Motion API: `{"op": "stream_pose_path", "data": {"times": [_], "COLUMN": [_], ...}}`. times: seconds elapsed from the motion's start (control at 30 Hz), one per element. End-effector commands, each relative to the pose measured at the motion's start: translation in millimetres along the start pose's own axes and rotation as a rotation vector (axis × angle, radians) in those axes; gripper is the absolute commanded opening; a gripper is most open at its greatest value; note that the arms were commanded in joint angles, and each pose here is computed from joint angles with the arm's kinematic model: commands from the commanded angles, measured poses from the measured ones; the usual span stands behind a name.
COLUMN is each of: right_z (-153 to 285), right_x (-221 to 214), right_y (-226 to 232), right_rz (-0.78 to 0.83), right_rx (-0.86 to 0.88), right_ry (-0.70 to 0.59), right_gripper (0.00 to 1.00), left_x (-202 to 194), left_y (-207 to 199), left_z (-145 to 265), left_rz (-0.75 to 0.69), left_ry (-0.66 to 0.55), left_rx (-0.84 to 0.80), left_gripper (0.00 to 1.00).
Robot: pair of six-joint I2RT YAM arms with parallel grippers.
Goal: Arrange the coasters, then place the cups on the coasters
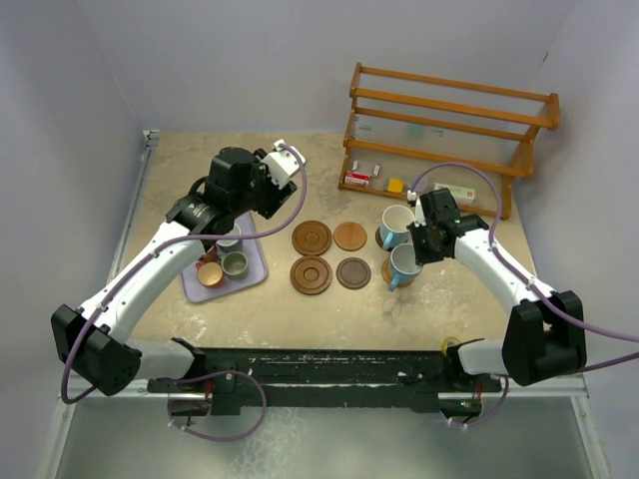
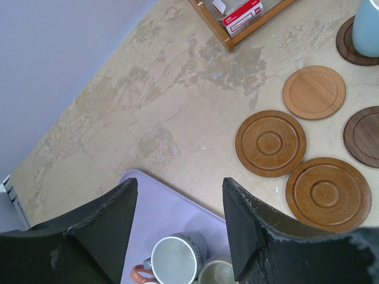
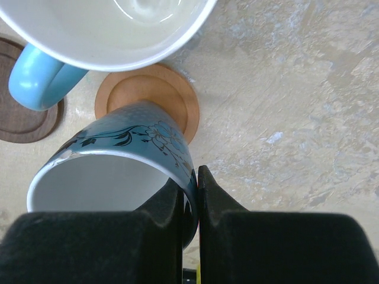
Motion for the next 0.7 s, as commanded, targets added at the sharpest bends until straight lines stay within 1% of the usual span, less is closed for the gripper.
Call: {"op": "stream_pose_path", "data": {"times": [0.0,0.23,0.3,0.47,0.67], "right_z": [13.8,13.3,18.8,20.4,15.5], "right_x": [24.7,23.9,34.4,38.9,37.8], "right_y": [-2.4,-2.0,-2.2,-1.4,-0.5], "right_rz": [-0.032,-0.037,-0.041,-0.051,-0.048], "right_rx": [-0.02,-0.019,-0.018,-0.013,-0.01], "right_ry": [-0.089,-0.084,-0.111,-0.118,-0.089], "right_gripper": [0.0,0.0,0.0,0.0,0.0], "left_x": [11.7,8.9,7.5,5.1,3.4], "left_y": [7.0,5.1,4.3,2.4,0.6], "left_z": [1.7,3.9,3.7,2.5,0.7], "left_rz": [-0.012,-0.012,-0.012,-0.008,-0.005], "left_ry": [-0.059,-0.066,-0.066,-0.063,-0.059], "left_rx": [0.033,0.027,0.025,0.015,0.007], "left_gripper": [0.57,0.57,0.57,0.57,0.58]}}
Point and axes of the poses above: each gripper's point midway between its finger pads, its own z axis back along the fingers, its own y axis along the line the jaws close on, x = y × z, the point moved 6 cm from there along z, back along the fingers, and after that the axes turned 3 degrees about z, right-handed, at the moved point
